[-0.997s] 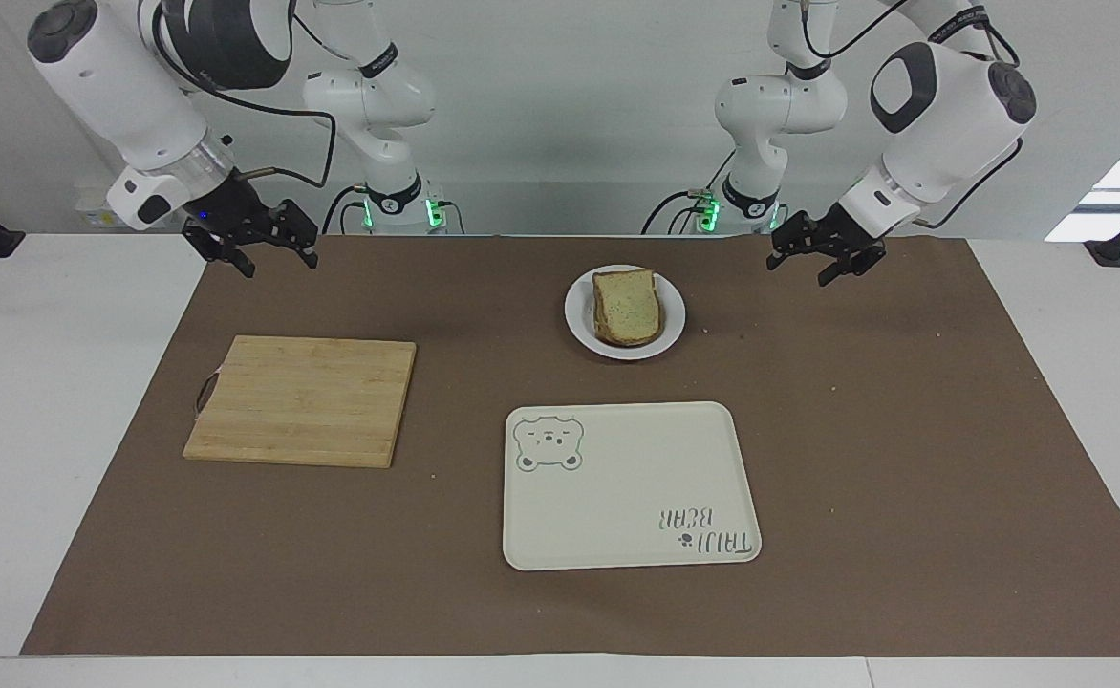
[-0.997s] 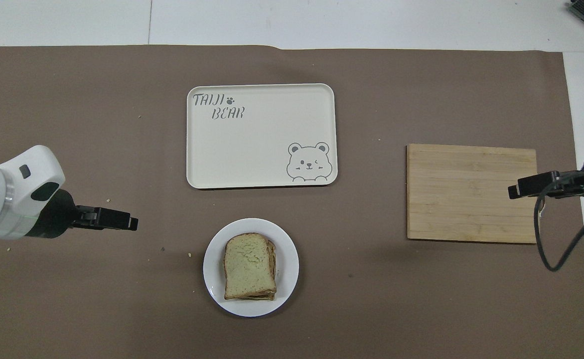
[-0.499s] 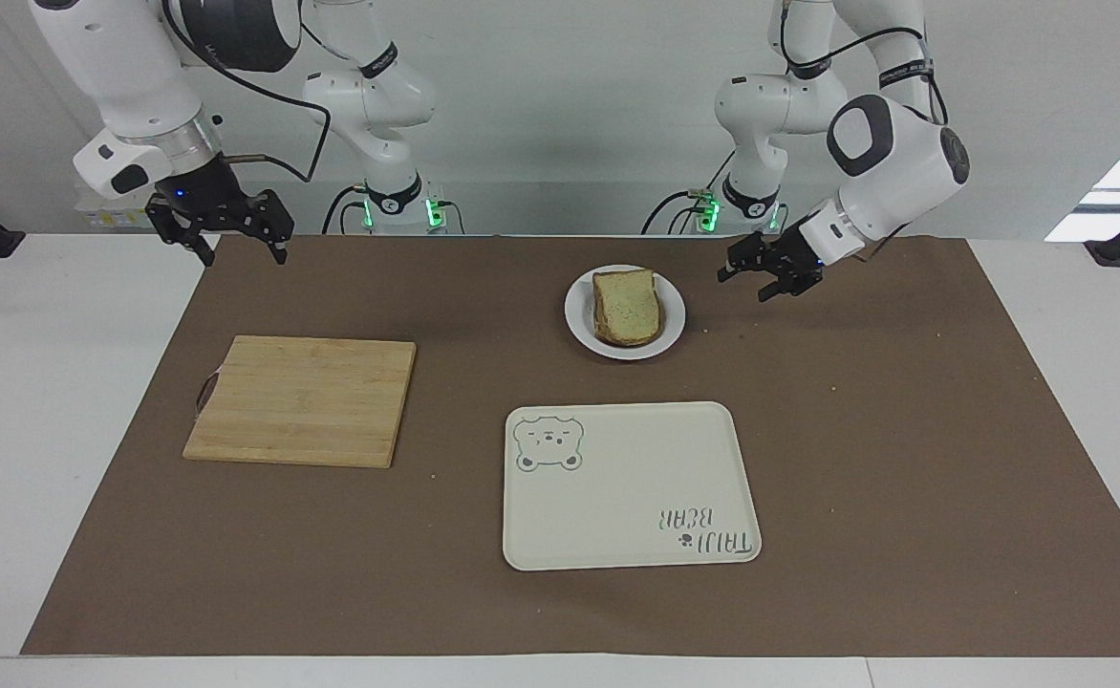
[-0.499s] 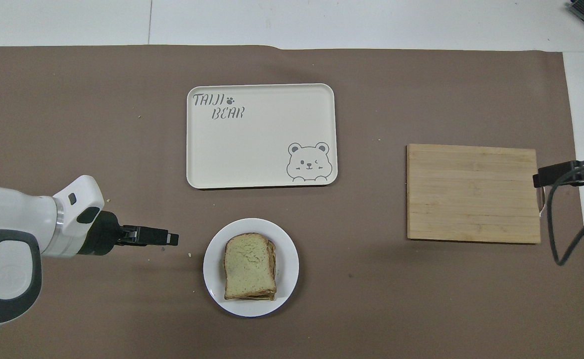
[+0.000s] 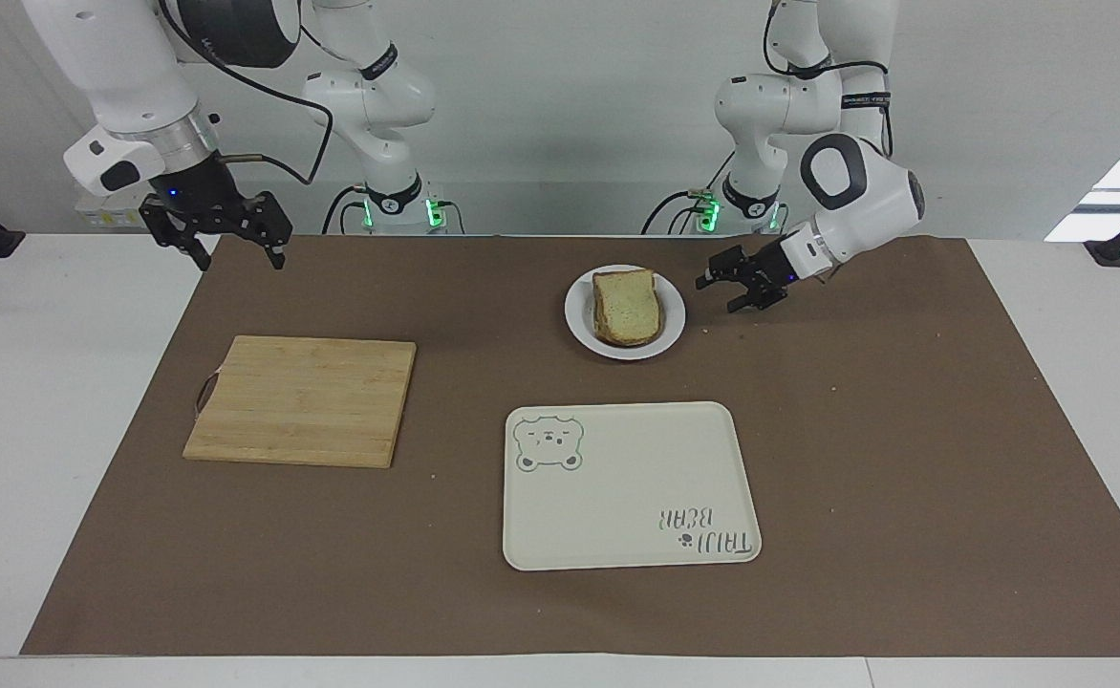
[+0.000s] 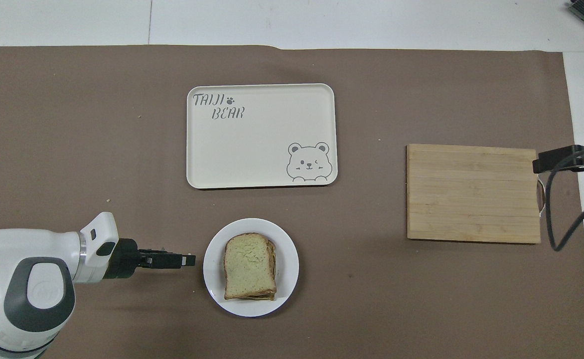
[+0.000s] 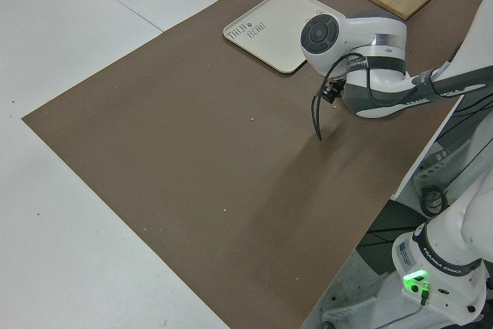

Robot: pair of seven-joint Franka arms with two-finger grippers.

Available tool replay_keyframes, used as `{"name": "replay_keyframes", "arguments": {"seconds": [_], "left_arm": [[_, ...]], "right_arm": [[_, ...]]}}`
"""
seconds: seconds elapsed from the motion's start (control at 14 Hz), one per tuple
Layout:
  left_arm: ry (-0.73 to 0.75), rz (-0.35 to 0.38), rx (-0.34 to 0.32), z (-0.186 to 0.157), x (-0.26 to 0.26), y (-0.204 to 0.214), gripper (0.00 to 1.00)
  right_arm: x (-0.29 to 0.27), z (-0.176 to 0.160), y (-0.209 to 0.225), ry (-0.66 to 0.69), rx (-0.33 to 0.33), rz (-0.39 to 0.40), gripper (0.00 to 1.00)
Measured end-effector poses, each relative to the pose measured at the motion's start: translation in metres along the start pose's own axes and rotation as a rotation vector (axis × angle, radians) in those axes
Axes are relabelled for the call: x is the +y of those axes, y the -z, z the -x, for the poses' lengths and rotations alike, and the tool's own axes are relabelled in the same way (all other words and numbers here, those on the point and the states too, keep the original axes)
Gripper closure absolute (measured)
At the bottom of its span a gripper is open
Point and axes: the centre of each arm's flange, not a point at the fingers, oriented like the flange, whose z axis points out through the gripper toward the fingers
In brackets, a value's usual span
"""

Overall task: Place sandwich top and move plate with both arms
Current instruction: 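Move the left gripper to the white plate rim and grip it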

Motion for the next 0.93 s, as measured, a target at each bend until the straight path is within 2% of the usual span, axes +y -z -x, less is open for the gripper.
{"name": "replay_keyframes", "arguments": {"seconds": [0.21, 0.36, 0.5, 0.57, 0.93], "left_arm": [[-0.011, 0.05, 0.006, 0.019, -0.018, -0.018, 0.04], [-0.011, 0.059, 0.007, 0.022, -0.021, -0.021, 0.13], [-0.015, 0.065, 0.009, 0.022, -0.022, -0.023, 0.15], [-0.015, 0.078, 0.015, 0.022, -0.024, -0.025, 0.2], [-0.039, 0.192, 0.058, 0.029, -0.057, -0.062, 0.22]], "right_arm": [[0.0, 0.0, 0.0, 0.0, 0.0, -0.001, 0.0], [-0.001, 0.0, 0.002, 0.001, 0.004, 0.0, 0.0], [0.0, 0.005, 0.014, 0.003, 0.015, 0.01, 0.0], [0.0, 0.009, 0.02, 0.004, 0.014, 0.017, 0.0], [-0.007, 0.019, 0.045, 0.017, 0.004, 0.022, 0.0]]}}
